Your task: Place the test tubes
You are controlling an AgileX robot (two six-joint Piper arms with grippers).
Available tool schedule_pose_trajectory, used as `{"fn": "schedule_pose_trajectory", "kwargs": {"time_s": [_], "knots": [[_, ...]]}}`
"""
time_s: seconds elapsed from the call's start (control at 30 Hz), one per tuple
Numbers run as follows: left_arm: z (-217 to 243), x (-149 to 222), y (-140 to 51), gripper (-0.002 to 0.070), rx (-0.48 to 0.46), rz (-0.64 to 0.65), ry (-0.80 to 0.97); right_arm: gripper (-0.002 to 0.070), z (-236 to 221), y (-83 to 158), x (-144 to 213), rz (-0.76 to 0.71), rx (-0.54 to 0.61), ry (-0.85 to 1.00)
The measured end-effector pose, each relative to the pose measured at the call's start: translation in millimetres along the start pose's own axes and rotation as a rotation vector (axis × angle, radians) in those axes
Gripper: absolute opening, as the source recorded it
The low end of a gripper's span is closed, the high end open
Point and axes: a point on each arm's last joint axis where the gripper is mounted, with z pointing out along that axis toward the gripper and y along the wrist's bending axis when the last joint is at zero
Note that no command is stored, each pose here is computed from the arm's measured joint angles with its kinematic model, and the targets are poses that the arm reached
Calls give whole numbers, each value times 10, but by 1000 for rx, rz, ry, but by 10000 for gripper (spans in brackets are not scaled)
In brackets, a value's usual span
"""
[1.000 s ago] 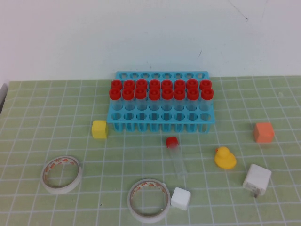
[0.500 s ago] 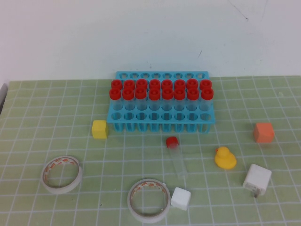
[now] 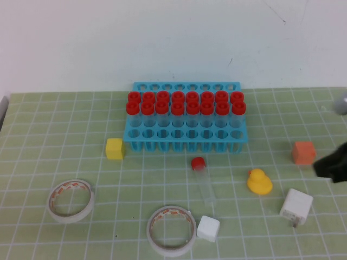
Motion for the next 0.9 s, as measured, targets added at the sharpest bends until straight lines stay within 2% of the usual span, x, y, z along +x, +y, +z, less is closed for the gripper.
{"fn": "schedule_pose_trajectory", "kwargs": {"time_s": [0.1, 0.23, 0.27, 0.43, 0.57, 0.77, 0.9], "knots": [[4, 2, 1, -1, 1, -17, -7, -1, 272, 95, -131, -47, -31, 25], [11, 15, 2, -1, 1, -22, -1, -1, 625, 346, -297, -119, -79, 42], [11, 14, 1, -1, 2, -24, -3, -1, 826, 482, -377, -165, -105, 63], [11, 14, 0, -1, 2, -27, -3, -1, 1264, 686, -553, -258, -118, 128], [11, 14, 0, -1, 2, -27, -3, -1, 1533, 713, -699, -293, -98, 196], [11, 10, 0, -1, 2, -27, -7, -1, 1838, 708, -723, -357, -53, 318], [11, 3, 0, -1, 2, -27, -15, 1, 1975, 698, -758, -325, -36, 352]]}}
